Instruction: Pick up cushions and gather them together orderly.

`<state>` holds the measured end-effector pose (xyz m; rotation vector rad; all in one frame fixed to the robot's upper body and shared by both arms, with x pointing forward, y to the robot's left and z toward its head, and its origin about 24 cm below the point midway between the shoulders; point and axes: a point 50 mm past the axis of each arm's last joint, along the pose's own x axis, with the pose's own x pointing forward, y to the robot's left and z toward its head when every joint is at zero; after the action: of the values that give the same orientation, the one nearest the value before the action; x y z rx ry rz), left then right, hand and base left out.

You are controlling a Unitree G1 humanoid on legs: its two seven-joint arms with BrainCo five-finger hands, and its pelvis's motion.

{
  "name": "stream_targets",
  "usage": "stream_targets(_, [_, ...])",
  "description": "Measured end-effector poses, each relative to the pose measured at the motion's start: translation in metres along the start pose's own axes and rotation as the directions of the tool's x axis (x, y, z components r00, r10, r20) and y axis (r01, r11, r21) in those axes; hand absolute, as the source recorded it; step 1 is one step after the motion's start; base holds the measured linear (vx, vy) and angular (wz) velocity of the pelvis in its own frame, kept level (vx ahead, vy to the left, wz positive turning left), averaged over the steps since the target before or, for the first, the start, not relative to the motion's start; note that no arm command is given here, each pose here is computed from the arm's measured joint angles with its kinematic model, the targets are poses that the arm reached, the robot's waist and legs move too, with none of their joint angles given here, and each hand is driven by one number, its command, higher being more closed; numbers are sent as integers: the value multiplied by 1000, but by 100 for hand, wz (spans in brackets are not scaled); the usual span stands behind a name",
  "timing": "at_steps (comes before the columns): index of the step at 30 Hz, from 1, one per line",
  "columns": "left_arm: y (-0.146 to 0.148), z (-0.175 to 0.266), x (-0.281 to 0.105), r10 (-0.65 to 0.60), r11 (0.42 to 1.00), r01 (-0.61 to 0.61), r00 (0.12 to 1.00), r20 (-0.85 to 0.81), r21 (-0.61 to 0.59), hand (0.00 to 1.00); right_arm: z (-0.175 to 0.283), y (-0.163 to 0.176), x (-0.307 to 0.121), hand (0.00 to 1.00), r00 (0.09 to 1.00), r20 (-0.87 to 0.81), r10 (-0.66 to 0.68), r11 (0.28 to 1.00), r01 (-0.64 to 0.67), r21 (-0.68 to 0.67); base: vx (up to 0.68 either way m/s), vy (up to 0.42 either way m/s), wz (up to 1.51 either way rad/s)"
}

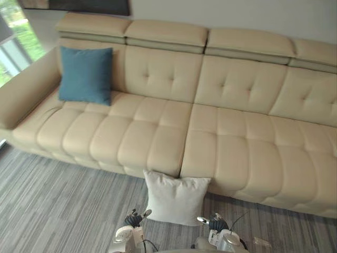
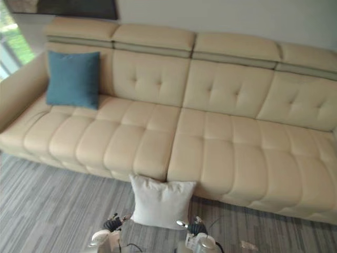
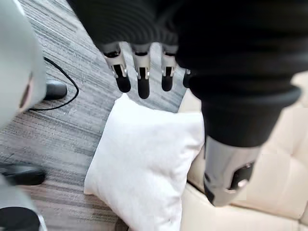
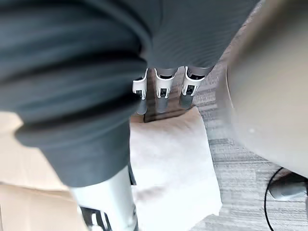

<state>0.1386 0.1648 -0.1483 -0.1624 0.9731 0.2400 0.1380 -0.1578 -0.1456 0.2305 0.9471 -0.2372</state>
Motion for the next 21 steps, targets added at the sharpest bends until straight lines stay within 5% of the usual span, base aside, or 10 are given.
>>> stream_targets(7, [-17, -3, 0, -41, 999, 41, 999, -19, -6, 0, 2, -35, 0, 0, 994, 0, -108, 994, 107, 26, 173, -161, 5])
stream_targets(21, [-5, 29, 5, 5, 1000, -6, 997, 83, 13, 0, 17, -27, 5, 0, 995, 32, -93, 996, 94, -13, -1, 82, -23])
